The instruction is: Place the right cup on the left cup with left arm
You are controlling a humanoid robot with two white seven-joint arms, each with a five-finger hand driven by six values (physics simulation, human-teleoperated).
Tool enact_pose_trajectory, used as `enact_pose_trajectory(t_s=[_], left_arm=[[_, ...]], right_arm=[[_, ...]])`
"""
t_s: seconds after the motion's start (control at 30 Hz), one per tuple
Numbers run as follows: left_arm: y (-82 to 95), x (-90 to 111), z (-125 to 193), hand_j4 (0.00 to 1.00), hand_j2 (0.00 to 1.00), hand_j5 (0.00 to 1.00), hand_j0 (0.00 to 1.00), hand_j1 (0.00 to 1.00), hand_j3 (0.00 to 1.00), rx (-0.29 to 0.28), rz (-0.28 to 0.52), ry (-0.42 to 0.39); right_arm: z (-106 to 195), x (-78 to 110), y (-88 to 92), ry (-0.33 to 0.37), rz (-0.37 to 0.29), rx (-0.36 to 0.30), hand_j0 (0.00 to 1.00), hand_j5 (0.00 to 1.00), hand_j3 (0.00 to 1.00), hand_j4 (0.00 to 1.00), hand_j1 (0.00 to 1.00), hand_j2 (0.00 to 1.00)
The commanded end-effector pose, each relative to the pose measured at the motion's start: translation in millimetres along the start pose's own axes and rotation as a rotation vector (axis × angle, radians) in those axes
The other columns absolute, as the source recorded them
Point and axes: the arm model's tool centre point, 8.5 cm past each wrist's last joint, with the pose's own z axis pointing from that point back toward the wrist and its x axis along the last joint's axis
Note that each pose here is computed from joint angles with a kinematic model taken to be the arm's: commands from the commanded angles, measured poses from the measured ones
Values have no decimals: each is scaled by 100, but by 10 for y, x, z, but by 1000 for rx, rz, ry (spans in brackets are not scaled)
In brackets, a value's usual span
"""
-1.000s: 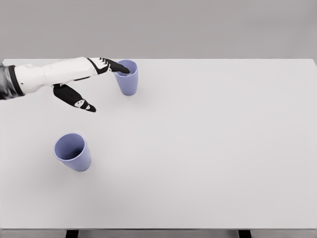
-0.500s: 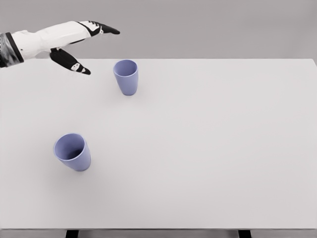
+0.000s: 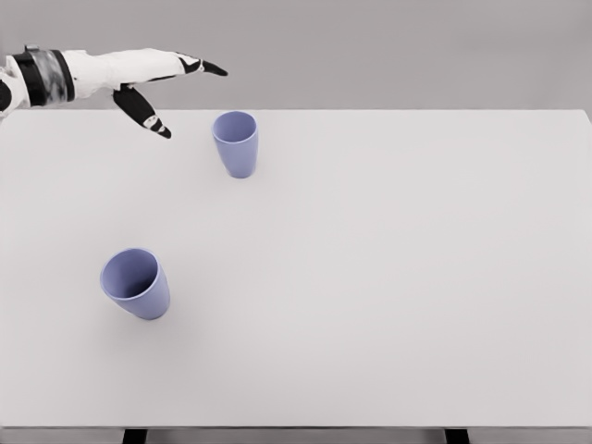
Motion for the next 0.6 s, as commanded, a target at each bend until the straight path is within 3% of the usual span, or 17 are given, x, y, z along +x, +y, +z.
enact_pose_trajectory(t_s=[0.0,0.1,0.3,0.37,0.57], left_arm=[[85,40,-153,100,100,100,100,100,100,23,12,-8],[87,118,-277,100,100,100,100,100,100,27,18,-32],[-108,203,-474,100,100,100,100,100,100,0,42,-64],[-198,192,-499,100,100,100,100,100,100,-13,49,-63],[-241,125,-532,100,100,100,100,100,100,-22,53,-34]], right_arm=[[0,0,0,0,1,1,100,100,100,100,100,100],[0,0,0,0,1,1,100,100,100,100,100,100],[0,-5,1,1,0,1,100,100,100,100,100,100],[0,-5,1,1,0,1,100,100,100,100,100,100],[0,0,0,0,1,1,100,100,100,100,100,100]])
